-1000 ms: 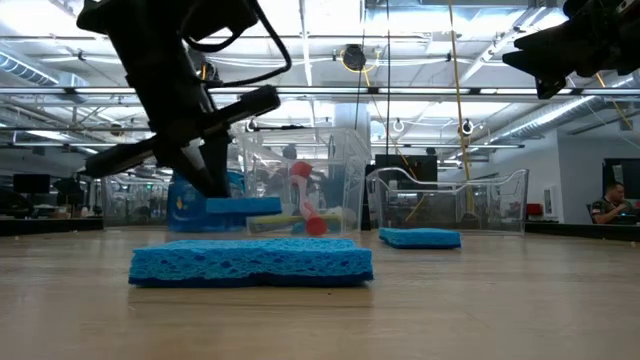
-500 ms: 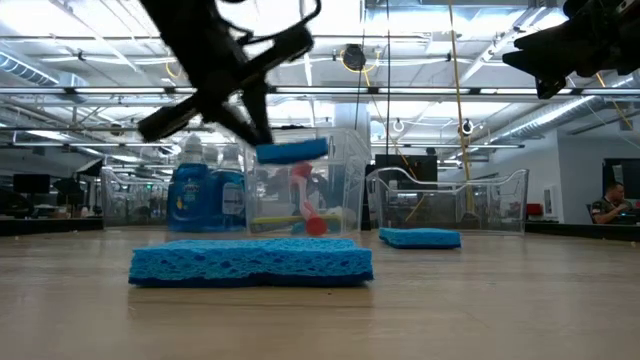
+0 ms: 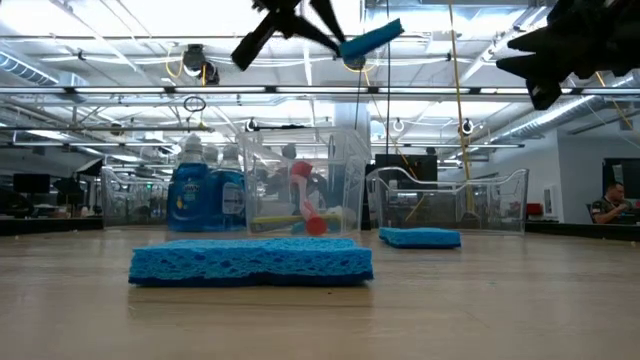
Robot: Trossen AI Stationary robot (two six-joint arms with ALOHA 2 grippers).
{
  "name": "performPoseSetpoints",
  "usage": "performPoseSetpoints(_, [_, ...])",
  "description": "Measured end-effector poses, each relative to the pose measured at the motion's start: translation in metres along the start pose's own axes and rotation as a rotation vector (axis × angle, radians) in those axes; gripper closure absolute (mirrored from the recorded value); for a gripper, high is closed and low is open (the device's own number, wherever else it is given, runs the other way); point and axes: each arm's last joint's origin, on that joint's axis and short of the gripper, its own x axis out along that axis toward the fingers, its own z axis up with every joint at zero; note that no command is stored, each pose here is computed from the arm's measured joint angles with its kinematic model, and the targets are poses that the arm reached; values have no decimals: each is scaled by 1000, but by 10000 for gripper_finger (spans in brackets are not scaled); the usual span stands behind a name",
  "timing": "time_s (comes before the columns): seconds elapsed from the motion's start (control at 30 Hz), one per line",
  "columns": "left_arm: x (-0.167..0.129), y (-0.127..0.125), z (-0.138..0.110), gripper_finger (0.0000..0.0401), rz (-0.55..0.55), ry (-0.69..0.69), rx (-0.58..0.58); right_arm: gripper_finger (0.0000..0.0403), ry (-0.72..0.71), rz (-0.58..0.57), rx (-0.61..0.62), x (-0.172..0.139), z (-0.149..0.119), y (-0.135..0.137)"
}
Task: Pick & Place Kitchen Sink Supplies
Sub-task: Put the blue sponge into the right transparent bin
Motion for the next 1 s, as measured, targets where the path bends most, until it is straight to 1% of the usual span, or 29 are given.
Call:
performPoseSetpoints(0.17, [0,-14,21,401,-40,-47,57,266,22,73,-2,16,3,3])
performPoseSetpoints(0.3, [2,-18,33,401,-36,-82,93,248,13,78,13,27,5,3])
performPoseSetpoints(0.4, [5,-17,40,401,-26,-100,111,228,-10,86,12,34,7,4])
performPoseSetpoints(0.53, [9,-15,45,401,-17,-98,138,197,-66,97,12,43,12,5])
performPoseSetpoints(0.73, [13,-13,52,401,-11,-104,173,160,-99,57,81,62,12,3])
performPoseSetpoints(0.87, [14,-13,52,401,-11,-106,207,144,-114,57,124,75,10,1])
performPoseSetpoints(1.0, [14,-14,52,401,-17,-110,231,134,-150,25,152,84,10,-1])
